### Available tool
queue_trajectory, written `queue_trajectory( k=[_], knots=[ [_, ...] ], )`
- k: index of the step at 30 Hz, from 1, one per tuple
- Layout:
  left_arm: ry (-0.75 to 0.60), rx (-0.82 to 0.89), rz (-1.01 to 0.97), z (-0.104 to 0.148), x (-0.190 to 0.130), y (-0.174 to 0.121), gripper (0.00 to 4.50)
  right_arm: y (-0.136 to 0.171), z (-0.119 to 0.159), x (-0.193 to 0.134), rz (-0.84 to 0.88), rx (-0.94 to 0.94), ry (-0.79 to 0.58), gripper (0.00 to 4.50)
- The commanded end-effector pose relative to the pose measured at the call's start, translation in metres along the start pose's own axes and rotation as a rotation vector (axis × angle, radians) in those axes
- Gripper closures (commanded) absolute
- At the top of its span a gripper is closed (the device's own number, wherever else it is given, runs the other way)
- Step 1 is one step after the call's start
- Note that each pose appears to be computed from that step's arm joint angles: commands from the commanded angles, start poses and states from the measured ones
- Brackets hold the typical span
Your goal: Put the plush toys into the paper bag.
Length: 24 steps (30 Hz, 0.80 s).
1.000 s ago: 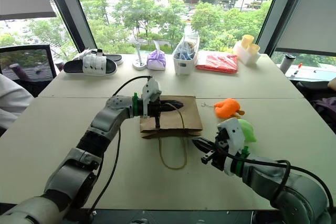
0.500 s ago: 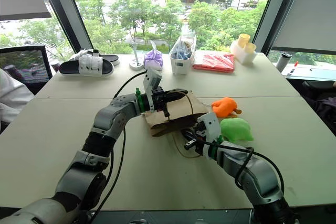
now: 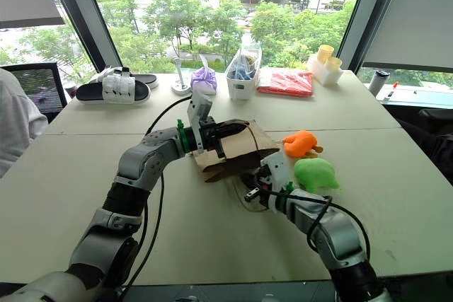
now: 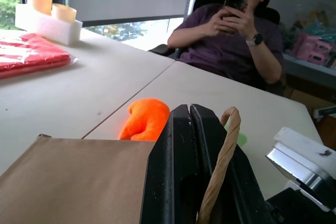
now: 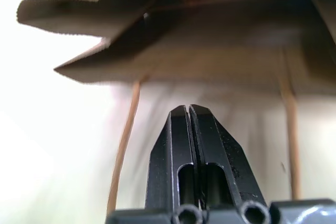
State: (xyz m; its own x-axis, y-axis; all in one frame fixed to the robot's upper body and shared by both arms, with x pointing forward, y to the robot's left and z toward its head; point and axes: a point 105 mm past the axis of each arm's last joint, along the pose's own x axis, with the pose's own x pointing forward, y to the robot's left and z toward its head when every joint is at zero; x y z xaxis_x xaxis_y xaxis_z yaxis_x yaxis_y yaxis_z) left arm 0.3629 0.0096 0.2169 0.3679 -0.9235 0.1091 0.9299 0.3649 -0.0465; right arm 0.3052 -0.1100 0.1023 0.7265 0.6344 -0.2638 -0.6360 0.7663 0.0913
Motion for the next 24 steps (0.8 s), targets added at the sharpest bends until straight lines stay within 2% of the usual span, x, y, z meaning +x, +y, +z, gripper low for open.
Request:
queue_trajectory(
  k=[1,10,15,20,24],
  knots=[
    [-0.023,0.011,-0.006,0.003,0.000,-0.002,4.48,0.001,0.024,-0.014,-0.007,-0.024,-0.087,4.50],
    [-0.010,0.000,-0.029,-0.003,0.002,-0.006,4.48,-0.001,0.030,0.001,-0.020,0.030,-0.134,4.50],
    [-0.029,-0.019,-0.044,0.002,0.005,-0.010,4.48,-0.003,0.027,0.040,-0.017,0.021,-0.123,4.50],
    [-0.089,-0.081,-0.001,0.016,0.002,-0.003,4.48,-0.016,0.010,0.069,-0.084,-0.047,-0.037,4.50],
    [-0.128,-0.089,0.032,0.031,-0.001,0.003,4.48,-0.012,-0.003,0.080,-0.077,-0.083,-0.002,4.50]
  ],
)
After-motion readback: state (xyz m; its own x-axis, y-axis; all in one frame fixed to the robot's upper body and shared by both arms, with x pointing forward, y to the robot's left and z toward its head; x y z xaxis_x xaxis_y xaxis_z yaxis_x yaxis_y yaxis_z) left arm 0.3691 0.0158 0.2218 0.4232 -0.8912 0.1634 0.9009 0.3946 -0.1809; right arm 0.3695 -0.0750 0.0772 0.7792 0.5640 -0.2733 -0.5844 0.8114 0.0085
